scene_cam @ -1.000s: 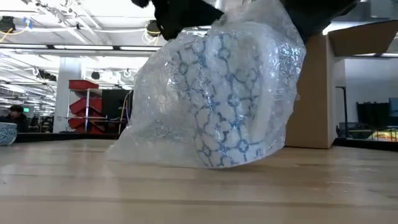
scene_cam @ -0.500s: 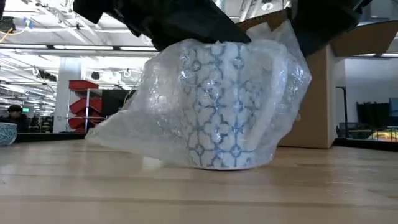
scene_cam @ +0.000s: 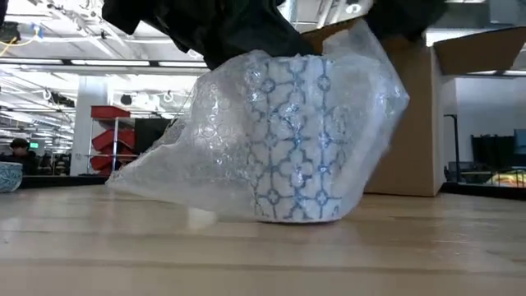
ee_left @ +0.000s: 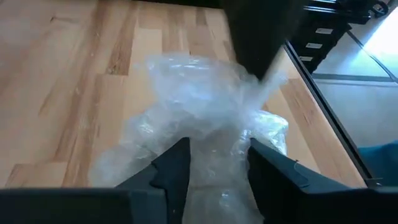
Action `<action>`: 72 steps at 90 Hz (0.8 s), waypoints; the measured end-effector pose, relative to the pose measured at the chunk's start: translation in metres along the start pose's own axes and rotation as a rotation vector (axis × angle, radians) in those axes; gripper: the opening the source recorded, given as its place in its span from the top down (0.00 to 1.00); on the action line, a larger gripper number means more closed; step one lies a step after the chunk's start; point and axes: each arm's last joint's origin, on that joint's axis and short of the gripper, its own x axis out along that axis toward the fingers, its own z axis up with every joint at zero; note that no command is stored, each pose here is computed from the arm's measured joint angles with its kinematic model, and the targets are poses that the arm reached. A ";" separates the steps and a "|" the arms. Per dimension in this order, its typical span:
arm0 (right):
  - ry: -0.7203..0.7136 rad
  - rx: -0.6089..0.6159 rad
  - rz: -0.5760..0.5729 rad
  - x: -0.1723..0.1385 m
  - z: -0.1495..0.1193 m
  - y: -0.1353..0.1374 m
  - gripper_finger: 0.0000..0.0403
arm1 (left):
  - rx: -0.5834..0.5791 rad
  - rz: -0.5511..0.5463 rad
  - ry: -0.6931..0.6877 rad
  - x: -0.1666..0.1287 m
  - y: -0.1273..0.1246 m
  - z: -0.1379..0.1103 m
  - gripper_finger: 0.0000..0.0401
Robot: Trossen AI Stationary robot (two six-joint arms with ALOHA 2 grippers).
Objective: Wrap mug
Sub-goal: Wrap the blue mug
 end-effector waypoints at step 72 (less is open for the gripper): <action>0.122 0.080 0.104 0.044 0.009 -0.023 1.00 | 0.080 -0.015 0.088 -0.039 -0.013 0.017 0.99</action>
